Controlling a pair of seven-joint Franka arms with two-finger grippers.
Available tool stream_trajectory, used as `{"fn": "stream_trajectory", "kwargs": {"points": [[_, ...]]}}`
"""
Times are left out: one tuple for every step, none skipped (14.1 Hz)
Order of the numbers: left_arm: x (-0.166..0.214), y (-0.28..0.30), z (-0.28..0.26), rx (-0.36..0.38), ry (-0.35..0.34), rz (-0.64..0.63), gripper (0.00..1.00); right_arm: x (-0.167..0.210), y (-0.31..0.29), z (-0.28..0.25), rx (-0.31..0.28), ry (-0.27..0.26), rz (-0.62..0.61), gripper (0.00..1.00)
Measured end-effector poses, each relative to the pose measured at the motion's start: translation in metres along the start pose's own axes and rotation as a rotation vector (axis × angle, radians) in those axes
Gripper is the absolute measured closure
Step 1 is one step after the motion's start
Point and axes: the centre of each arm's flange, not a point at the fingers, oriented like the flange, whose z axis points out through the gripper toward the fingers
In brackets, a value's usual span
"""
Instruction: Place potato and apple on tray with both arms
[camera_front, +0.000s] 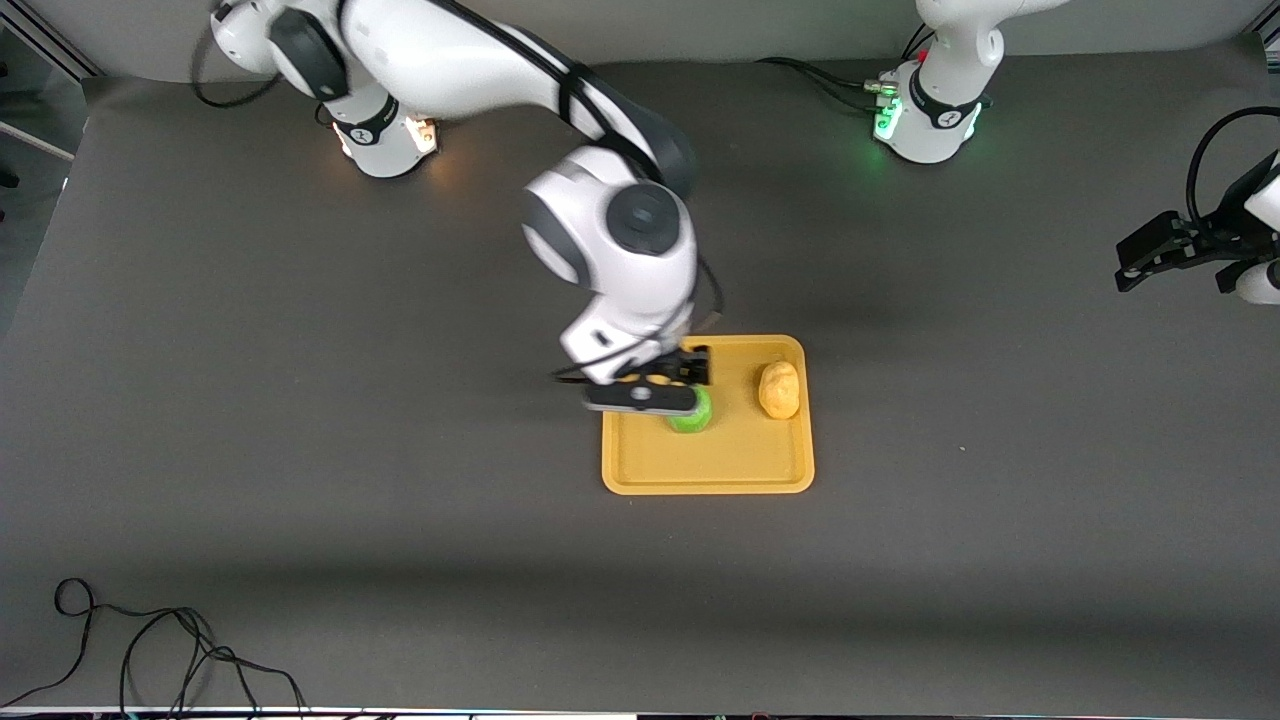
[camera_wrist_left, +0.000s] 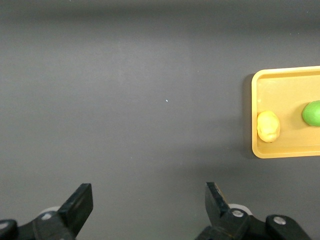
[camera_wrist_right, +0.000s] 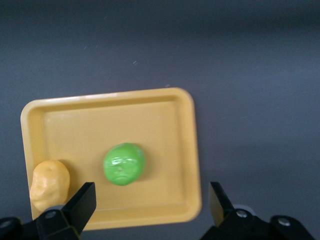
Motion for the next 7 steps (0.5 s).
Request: {"fn": "stream_trajectory", "kwargs": {"points": [[0.000, 0.000, 0.000, 0.000, 0.000, 0.000, 0.00, 0.013, 0.028, -0.028, -0.010, -0.006, -0.012, 0.00], [0.000, 0.000, 0.000, 0.000, 0.001, 0.000, 0.00, 0.025, 0.059, -0.052, -0.025, -0.019, -0.034, 0.00], [0.001, 0.000, -0.001, 0.000, 0.005, 0.000, 0.00, 0.036, 0.092, -0.072, -0.036, -0.032, -0.066, 0.00], [0.001, 0.000, -0.001, 0.000, 0.011, 0.000, 0.00, 0.046, 0.128, -0.087, -0.042, -0.047, -0.093, 0.00], [0.002, 0.000, -0.002, 0.000, 0.019, 0.000, 0.00, 0.054, 0.165, -0.098, -0.045, -0.062, -0.110, 0.00], [0.002, 0.000, -0.002, 0.000, 0.022, -0.001, 0.00, 0.058, 0.202, -0.107, -0.046, -0.076, -0.123, 0.00], [0.003, 0.000, -0.002, 0.000, 0.023, -0.001, 0.00, 0.059, 0.241, -0.115, -0.046, -0.094, -0.134, 0.00]]}}
